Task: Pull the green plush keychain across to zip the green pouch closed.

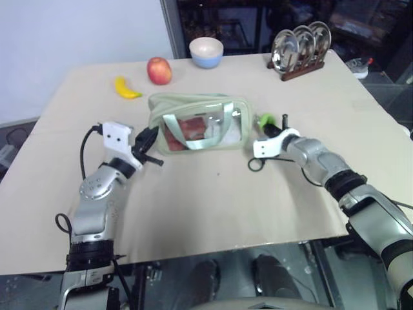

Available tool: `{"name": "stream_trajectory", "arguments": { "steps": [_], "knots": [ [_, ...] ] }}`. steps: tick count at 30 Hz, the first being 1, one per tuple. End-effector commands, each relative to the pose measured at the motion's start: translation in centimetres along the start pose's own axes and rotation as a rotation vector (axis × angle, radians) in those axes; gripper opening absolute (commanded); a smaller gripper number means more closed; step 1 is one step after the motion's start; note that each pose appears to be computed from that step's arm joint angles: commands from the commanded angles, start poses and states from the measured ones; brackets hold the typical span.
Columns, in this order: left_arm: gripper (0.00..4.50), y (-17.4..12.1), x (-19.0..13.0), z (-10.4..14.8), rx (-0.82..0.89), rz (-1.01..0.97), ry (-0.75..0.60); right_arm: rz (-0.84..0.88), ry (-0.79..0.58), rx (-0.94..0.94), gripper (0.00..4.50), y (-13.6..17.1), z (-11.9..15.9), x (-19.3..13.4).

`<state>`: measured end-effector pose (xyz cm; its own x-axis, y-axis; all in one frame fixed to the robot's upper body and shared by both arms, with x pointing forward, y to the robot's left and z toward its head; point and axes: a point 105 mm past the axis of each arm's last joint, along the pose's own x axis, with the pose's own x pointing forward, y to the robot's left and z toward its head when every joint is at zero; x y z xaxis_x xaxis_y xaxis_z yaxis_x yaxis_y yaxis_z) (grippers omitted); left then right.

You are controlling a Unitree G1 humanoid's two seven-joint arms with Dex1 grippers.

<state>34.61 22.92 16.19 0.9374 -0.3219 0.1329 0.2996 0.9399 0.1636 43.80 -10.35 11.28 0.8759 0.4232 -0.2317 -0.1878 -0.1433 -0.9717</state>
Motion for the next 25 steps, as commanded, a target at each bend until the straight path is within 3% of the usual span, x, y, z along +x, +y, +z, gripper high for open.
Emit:
{"name": "stream_trajectory", "arguments": {
  "steps": [1,3,6,13,14,21,25],
  "knots": [
    [0.00,0.2,-0.6,0.8,-0.021,-0.014,-0.028,0.000,0.010,0.266,0.02,0.4,-0.5,-0.6],
    [0.00,-0.1,-1.0,1.0,-0.037,-0.038,-0.035,-0.030,-0.008,0.444,0.02,-0.5,-0.4,-1.0],
    [0.95,-0.4,-1.8,1.3,-0.060,-0.080,-0.037,-0.024,-0.125,0.708,0.96,-2.6,0.7,-3.0],
    [4.18,-1.6,-4.9,1.8,-0.069,-0.184,-0.011,0.016,-0.246,0.946,4.27,-4.6,0.4,-9.2],
    [4.44,-1.9,-5.8,1.7,-0.072,-0.210,0.002,0.035,-0.260,0.990,4.47,-4.5,0.3,-10.4],
    [4.44,-2.7,-11.0,0.2,-0.078,-0.294,0.136,0.190,-0.215,1.069,4.47,-1.8,-1.0,-17.1],
    [4.44,-2.5,-12.1,0.1,-0.090,-0.294,0.161,0.207,-0.194,1.082,4.47,-1.1,-1.3,-18.7]
  ]
}}
